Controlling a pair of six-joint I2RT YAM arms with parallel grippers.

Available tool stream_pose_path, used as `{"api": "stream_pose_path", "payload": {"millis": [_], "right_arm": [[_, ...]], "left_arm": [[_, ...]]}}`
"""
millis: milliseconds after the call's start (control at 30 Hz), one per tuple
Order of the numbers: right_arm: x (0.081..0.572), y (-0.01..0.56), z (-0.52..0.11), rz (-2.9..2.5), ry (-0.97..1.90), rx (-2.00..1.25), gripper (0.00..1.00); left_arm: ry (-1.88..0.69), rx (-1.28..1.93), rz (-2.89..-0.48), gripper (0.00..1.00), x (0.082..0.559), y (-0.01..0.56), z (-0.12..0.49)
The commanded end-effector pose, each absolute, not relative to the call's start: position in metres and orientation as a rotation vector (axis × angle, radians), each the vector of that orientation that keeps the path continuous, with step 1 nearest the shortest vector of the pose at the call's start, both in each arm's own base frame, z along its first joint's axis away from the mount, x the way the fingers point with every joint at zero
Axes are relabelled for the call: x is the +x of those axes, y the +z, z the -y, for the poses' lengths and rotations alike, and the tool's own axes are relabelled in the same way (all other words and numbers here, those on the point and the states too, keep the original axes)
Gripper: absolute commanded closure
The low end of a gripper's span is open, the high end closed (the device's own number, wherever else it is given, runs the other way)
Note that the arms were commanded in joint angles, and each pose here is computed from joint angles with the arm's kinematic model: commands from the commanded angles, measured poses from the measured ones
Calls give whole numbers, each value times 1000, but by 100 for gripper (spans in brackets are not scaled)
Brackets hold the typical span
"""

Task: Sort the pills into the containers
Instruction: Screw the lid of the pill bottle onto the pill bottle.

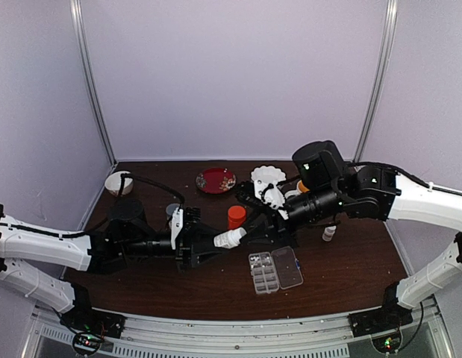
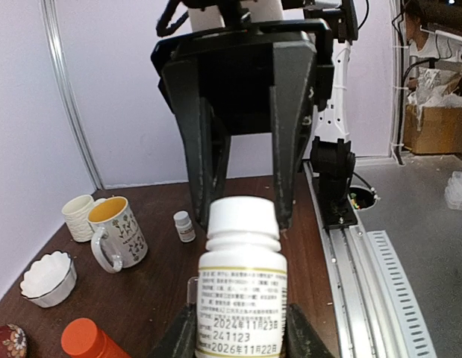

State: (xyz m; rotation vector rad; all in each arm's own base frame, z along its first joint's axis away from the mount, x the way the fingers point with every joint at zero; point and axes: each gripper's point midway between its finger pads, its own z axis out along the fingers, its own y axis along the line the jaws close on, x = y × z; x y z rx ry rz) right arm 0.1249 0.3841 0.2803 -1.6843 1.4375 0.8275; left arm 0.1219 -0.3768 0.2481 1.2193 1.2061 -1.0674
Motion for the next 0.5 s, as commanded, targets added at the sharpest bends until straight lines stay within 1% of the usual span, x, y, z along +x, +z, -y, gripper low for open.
{"api": "stream_pose_path", "payload": {"millis": [0, 33, 167, 267, 300, 467], "right_arm": [[128, 280, -399, -1862, 1077, -1347, 86], [132, 277, -398, -2041, 1150, -1167, 86], [135, 267, -399, -2302, 1250, -875, 86], [128, 260, -404, -2472, 1405, -636, 87], [125, 261, -406, -2508, 1473, -563, 84], [118, 272, -417, -2575, 1781, -217, 80]], "left_arm": [[-839, 1151, -1005, 97, 142, 305, 376], [-765, 1166, -977, 98, 147, 304, 376], [-681, 1187, -942, 99, 152, 306, 377], [-649, 1213, -927, 99, 153, 306, 379], [-639, 1219, -922, 99, 153, 305, 379], [-593, 1252, -891, 99, 152, 299, 378]]}}
